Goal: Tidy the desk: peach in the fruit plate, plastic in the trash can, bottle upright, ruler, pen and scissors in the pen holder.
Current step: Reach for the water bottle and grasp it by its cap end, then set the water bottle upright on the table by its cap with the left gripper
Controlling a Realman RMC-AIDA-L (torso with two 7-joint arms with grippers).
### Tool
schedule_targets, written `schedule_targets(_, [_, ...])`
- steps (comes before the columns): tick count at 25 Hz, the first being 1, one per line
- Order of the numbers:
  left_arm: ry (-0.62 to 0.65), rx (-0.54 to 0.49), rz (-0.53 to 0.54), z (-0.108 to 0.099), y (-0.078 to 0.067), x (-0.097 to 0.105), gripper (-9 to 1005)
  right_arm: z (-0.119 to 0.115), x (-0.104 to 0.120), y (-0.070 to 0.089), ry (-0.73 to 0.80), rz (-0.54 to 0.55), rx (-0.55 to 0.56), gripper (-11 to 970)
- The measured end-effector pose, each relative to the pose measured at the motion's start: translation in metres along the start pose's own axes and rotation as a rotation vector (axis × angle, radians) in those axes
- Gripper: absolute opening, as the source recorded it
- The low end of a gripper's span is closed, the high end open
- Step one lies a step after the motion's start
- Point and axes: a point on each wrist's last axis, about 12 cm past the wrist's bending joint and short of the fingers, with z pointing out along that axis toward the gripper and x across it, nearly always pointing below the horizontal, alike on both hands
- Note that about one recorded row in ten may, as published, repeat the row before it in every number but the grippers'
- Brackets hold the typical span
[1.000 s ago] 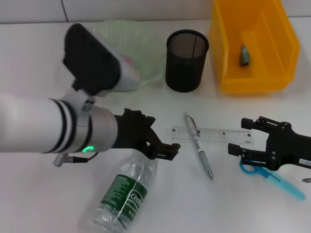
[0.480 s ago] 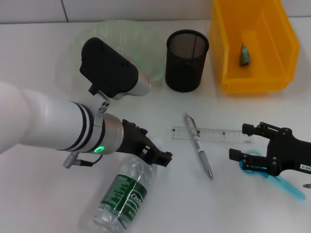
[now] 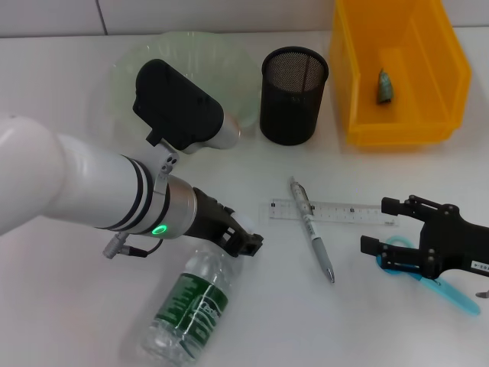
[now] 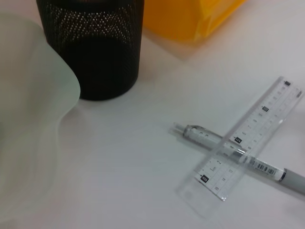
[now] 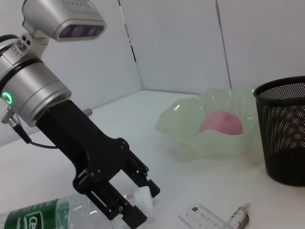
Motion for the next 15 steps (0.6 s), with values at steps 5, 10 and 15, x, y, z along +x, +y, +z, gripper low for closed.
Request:
schedule_targets(5, [0.024, 0.001, 0.011, 0.003, 0.002, -0.003, 560, 0.001, 0.0, 0.0, 0.0, 0.0, 0.0, 843])
schedule_targets(10, [0.006, -0.011, 0.055, -0.003, -0.001, -0.008, 503, 0.001, -0.001, -0.001, -0.001, 0.003, 0.0, 842])
schedule_targets(15, [-0.092, -0.001, 0.253, -0.027, -0.008, -0.003, 484, 0.002, -0.001, -0.001, -0.001, 0.005, 0.002, 842])
